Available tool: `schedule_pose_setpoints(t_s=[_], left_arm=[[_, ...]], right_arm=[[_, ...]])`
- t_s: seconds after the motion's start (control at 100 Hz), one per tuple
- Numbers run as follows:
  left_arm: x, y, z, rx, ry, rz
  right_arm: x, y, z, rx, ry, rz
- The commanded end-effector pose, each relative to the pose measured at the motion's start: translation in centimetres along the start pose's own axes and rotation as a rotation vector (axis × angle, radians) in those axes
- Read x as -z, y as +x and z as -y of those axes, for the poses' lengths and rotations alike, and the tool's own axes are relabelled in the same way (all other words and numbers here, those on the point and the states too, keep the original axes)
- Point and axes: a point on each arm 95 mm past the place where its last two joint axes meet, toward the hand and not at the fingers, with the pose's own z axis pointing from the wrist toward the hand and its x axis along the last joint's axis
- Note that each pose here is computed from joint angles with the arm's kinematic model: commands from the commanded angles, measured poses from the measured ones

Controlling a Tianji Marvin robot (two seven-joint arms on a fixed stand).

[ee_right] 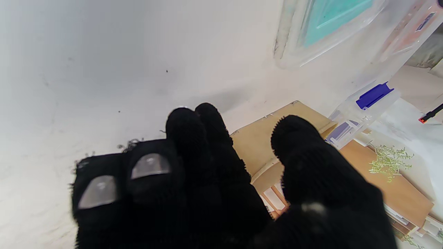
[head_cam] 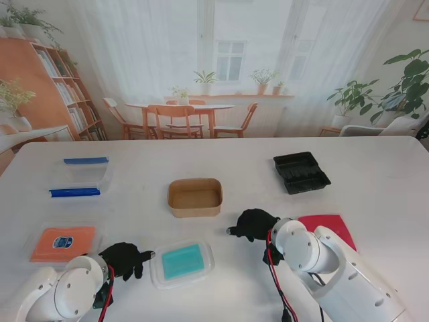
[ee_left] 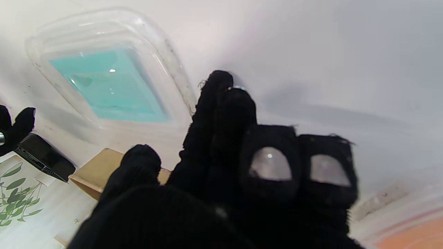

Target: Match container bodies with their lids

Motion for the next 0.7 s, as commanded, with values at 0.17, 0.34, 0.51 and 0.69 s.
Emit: schedule_pose_setpoints(t_s=[0.17, 0.34, 0.51, 0.69], left_arm=[[-1.6, 0.6, -1.0, 0.019, -0.025, 0.006], [-2.4, 1.3, -0.9, 0.018, -0.022, -0.003], [-3.0, 1.7, -0.7, 0.015, -0.024, -0.01], [-3.6, 2.0, -0.6, 0.013, -0.02, -0.012]], right_arm=[[-0.1, 0.1, 0.7, -0.011, 0.036, -0.003], [-0.3, 0.0, 1.4, -0.02, 0.065, 0.011], [-0.6, -0.2, 1.9, -0.028, 0.089, 0.026], [-0.8, 0.0, 2.4, -0.034, 0.111, 0.028]])
